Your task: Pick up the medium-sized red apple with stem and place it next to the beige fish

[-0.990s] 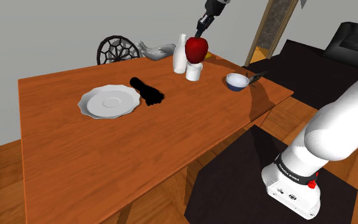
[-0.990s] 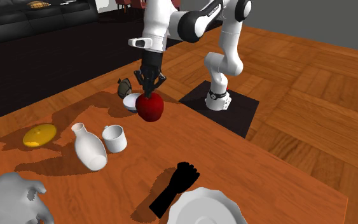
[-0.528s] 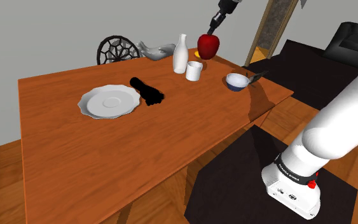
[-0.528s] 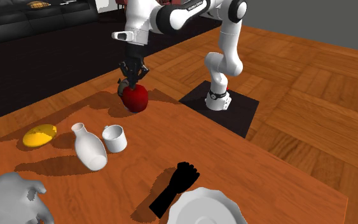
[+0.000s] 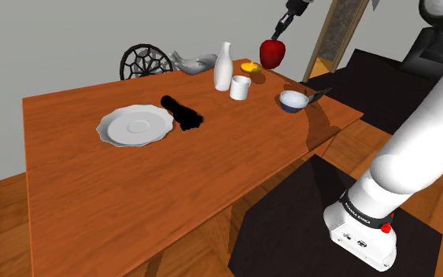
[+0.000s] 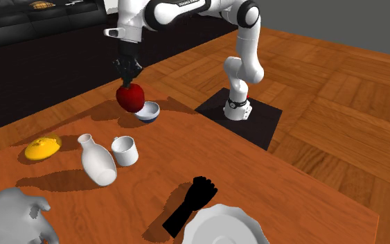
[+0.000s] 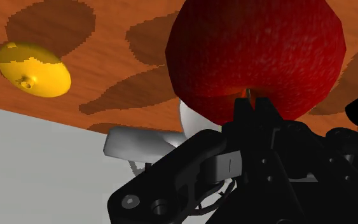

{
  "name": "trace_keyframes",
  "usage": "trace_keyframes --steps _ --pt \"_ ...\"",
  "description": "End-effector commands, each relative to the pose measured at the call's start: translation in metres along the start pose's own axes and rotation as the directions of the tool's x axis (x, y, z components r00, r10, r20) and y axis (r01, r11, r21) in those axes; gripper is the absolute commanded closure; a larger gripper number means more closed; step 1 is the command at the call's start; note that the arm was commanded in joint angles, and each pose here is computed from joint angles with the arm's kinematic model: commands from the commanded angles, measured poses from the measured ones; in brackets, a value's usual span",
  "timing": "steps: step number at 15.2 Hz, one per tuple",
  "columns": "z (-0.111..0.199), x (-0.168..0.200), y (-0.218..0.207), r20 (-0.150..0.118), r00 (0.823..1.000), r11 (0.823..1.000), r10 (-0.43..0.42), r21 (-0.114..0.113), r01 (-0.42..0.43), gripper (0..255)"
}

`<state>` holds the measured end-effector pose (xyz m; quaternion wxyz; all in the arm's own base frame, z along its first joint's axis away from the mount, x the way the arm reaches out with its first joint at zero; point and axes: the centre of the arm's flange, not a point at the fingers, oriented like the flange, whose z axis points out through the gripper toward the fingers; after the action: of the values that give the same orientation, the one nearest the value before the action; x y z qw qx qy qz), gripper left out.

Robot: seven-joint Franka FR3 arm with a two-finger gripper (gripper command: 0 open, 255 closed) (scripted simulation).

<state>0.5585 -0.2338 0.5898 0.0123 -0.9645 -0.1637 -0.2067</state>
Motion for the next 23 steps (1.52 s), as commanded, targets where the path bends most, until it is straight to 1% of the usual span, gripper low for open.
trace_keyframes --steps 1,8,23 --pt "-0.001 -0.007 0.027 -0.001 1.000 1.000 -0.002 0.000 0.002 255" --pt "-0.009 -0.034 0.116 -0.001 1.000 1.000 -0.002 0.000 0.002 255" --pt "0.063 -0.066 0.112 -0.001 1.000 1.000 -0.002 0.000 0.002 255"
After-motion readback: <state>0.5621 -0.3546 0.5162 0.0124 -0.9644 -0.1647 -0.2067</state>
